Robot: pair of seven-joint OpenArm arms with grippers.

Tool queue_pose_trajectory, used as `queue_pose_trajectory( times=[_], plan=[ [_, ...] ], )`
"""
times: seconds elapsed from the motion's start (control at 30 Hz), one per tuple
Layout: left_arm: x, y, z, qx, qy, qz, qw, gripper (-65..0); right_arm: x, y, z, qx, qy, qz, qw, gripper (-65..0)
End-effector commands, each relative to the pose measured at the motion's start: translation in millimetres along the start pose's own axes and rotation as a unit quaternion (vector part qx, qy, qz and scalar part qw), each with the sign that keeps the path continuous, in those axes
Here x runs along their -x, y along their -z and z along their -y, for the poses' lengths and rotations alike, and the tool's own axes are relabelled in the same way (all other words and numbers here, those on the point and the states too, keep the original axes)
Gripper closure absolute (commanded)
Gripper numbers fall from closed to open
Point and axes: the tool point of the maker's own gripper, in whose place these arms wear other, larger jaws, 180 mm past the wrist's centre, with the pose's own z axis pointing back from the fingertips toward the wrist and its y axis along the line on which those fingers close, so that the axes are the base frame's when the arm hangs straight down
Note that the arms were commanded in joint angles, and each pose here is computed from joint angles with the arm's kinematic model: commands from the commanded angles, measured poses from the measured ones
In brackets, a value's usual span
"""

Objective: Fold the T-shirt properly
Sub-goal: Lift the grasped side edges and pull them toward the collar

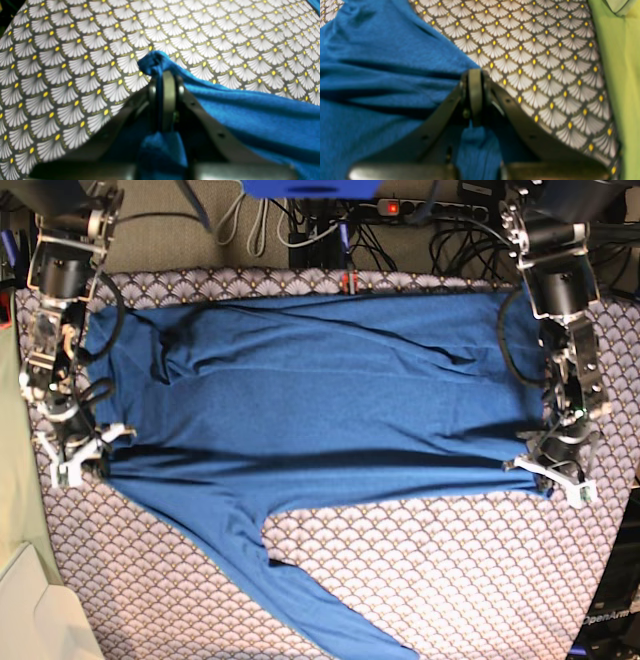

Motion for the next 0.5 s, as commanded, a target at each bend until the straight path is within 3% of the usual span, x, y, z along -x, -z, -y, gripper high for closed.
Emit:
queue_pose_trajectory(
  times=[0.0, 0.23, 0.47],
  plan=[
    [-28, 0, -2, -0.001, 0.004, 0.036, 0.999, -0.3, -24, -1, 11, 0.009, -0.004, 0.034, 0.9994, 0.0],
    [-29, -4, -6, -0.001, 0.005, 0.016, 1.0, -0.3, -19, -8, 25, 0.028, 0.01, 0.035, 0.999, 0.0],
    [-41, -17, 12, 0.041, -0.044, -0.014, 0.998, -0.3, -26, -9, 25, 0.029, 0.005, 0.043, 0.9987, 0.0]
  ],
)
